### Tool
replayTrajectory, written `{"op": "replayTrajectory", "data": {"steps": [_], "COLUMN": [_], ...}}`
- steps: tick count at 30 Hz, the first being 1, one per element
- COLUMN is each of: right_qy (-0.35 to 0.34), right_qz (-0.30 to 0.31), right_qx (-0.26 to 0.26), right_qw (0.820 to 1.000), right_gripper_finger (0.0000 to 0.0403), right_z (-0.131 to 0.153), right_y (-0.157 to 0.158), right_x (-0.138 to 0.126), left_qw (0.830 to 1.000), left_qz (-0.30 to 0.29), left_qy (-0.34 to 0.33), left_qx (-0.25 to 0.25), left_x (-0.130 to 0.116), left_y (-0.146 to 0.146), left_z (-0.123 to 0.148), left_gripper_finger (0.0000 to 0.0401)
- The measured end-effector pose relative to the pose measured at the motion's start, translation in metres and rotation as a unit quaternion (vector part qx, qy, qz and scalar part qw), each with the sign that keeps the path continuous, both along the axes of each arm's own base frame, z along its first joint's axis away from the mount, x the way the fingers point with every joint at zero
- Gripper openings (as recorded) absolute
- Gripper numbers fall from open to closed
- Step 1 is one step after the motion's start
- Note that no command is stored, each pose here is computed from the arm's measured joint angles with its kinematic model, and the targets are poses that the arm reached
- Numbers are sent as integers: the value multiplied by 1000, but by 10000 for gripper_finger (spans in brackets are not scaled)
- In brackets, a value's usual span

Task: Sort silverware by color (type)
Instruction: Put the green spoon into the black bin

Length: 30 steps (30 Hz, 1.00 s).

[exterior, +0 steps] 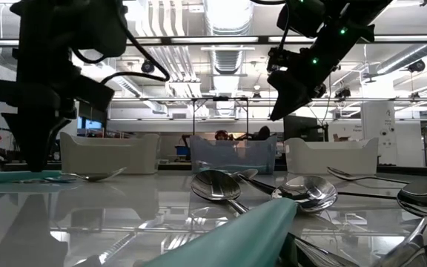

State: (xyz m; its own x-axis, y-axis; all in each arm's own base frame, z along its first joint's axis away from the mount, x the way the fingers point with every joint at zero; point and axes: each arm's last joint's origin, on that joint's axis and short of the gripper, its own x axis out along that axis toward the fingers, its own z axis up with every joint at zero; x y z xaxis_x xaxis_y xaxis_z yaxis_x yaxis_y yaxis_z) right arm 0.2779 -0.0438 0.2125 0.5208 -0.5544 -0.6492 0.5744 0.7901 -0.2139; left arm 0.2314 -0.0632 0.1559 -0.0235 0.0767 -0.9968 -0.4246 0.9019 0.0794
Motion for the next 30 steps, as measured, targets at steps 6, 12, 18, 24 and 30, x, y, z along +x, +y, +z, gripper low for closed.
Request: {"op": "replayTrajectory", "data": {"steps": [6, 12, 18, 24, 30], "right_qy": [0, 0, 1, 0, 0], "right_qz": [0, 0, 0, 0, 0], "right_qx": [0, 0, 0, 0, 1], "right_qw": [1000, 1000, 1000, 1000, 1000], "right_gripper_finger": [93, 93, 93, 93, 93], "right_z": [0, 0, 0, 0, 0], "right_y": [0, 0, 0, 0, 1], "right_x": [0, 0, 0, 0, 0], "left_qw": [1000, 1000, 999, 999, 999], "left_qz": [0, 1, 8, 20, 34], "left_qy": [17, 22, 37, 28, 24], "left_qx": [20, 21, 28, 20, 18], "left_x": [-4, -7, -20, -26, -21], "left_y": [2, 3, 7, 8, 7], "left_z": [0, -4, -19, -30, -26], "left_gripper_finger": [58, 58, 59, 59, 57]}}
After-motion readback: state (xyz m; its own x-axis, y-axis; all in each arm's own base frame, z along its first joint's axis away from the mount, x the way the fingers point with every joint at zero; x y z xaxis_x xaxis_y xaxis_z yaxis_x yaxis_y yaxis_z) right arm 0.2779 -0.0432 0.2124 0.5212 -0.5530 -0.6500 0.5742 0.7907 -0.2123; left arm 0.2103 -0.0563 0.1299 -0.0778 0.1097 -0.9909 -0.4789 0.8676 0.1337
